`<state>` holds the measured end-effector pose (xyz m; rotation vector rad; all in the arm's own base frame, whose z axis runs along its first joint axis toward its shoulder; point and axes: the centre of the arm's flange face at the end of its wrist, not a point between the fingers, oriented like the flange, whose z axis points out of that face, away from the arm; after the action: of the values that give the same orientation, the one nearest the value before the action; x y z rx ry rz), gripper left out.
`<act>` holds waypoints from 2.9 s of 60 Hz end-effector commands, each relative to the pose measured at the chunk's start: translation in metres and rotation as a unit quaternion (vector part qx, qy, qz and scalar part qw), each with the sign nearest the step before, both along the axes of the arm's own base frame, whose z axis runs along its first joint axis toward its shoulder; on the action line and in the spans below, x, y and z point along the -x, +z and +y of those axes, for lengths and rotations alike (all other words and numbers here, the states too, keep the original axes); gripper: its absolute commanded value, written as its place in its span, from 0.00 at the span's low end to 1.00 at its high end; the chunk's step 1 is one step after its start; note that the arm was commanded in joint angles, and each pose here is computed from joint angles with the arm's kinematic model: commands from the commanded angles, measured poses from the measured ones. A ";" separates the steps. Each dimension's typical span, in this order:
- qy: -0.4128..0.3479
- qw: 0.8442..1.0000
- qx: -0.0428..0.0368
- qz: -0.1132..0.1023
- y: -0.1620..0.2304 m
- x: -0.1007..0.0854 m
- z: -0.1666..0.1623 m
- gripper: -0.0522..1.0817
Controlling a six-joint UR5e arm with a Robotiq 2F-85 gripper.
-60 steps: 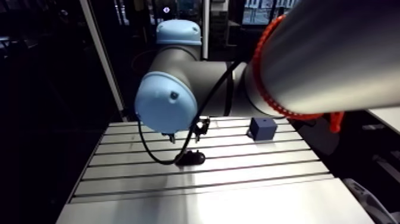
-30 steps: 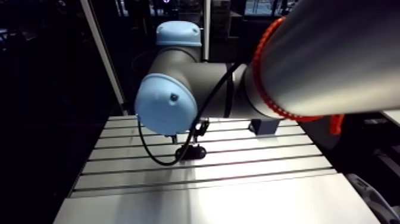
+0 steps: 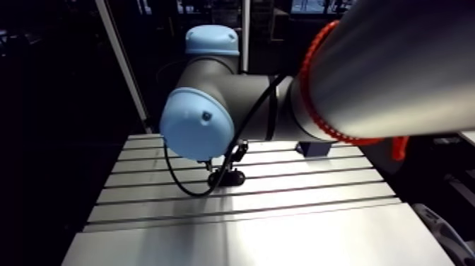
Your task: Pick up the M10 bolt and insert it into the hole until fully seated.
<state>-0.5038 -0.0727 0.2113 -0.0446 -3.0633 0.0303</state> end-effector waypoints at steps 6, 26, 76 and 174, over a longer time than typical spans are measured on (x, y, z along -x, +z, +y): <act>0.001 1.000 0.000 -0.004 -0.004 0.000 0.000 0.48; 0.002 1.000 -0.002 0.004 -0.007 0.003 0.001 0.50; 0.005 1.000 -0.002 0.001 -0.010 0.003 0.001 0.56; 0.006 1.000 -0.001 0.018 0.008 0.004 -0.001 0.77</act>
<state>-0.5072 -0.0729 0.2081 -0.0291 -3.0490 0.0289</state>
